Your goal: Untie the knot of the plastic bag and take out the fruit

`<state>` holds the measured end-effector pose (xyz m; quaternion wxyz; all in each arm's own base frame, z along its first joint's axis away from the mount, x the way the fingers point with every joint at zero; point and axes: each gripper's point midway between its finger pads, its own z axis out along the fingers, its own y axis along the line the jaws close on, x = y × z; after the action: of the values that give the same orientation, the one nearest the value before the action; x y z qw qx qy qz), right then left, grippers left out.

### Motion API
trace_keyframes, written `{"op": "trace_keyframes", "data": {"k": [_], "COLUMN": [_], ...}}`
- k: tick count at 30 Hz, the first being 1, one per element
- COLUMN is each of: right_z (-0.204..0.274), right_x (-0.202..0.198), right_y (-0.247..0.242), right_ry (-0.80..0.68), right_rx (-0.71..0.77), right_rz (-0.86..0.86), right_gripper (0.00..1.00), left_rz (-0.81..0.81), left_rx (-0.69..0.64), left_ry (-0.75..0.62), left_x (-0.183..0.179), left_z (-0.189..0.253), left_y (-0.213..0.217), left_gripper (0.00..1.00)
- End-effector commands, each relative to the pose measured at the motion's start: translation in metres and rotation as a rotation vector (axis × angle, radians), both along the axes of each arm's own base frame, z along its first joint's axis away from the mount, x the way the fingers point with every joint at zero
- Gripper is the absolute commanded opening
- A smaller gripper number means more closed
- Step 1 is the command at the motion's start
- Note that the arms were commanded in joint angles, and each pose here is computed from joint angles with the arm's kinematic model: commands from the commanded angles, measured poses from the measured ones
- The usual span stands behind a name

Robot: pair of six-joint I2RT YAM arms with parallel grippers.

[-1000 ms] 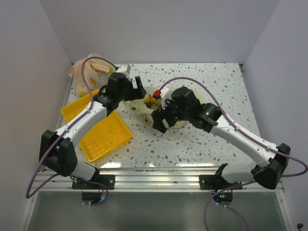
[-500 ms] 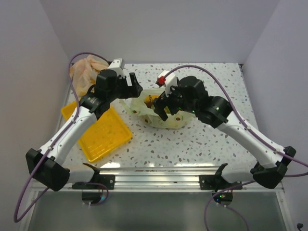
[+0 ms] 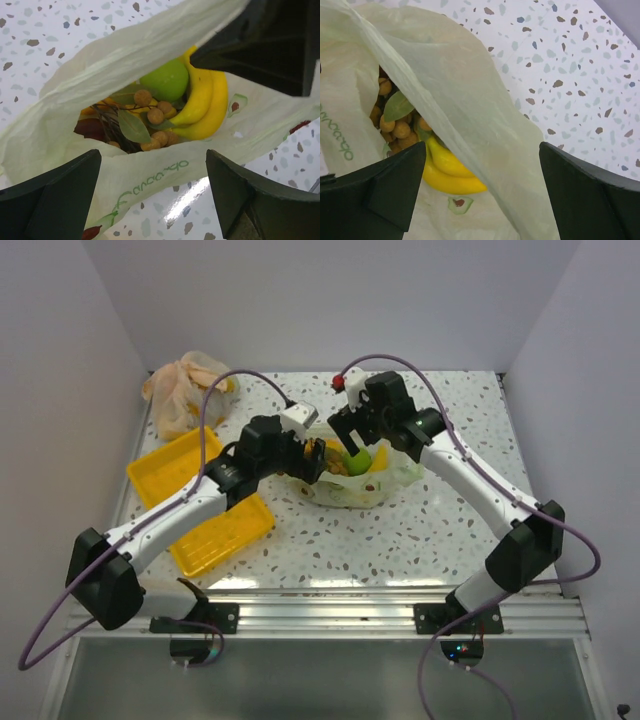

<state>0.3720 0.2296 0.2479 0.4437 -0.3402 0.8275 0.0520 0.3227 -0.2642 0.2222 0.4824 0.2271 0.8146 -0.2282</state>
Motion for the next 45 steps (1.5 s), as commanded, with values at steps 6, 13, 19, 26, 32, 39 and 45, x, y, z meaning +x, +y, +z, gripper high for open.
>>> {"op": "trace_keyframes", "data": {"k": [6,13,19,26,32,39,45], "right_z": [-0.002,-0.028,-0.049,-0.094,-0.072,-0.002,0.005], "right_x": [0.027,0.049,0.084,0.123,0.118,0.064,0.007], "right_y": [0.013,0.004,-0.017,-0.037,-0.043,-0.030,-0.012], "right_ry": [-0.024,0.037,0.073,0.150,0.174,0.182,0.263], "right_rx": [0.014,0.058,0.139,0.139,0.197,0.389,0.478], "right_rz": [0.062,0.000,-0.156,-0.385,-0.425,-0.371,-0.339], "right_gripper": [0.99,0.69,0.31,0.17,0.43,0.95,0.98], "left_rz": [-0.179,-0.219,-0.274,-0.271,-0.172,-0.067,0.004], "left_rx": [0.024,-0.013,-0.052,0.038,0.072,0.008,-0.013], "left_ry": [-0.175,-0.001,0.286,0.599,0.591,0.449,0.411], "left_x": [0.007,-0.016,-0.071,-0.122,-0.117,-0.084,-0.071], "left_z": [-0.018,-0.068,-0.116,-0.176,-0.184,-0.140,-0.131], "left_y": [-0.025,-0.039,-0.039,-0.019,-0.005,-0.010,-0.008], "left_gripper": [0.92,0.81,0.69,0.66,0.68,0.85,0.90]}}
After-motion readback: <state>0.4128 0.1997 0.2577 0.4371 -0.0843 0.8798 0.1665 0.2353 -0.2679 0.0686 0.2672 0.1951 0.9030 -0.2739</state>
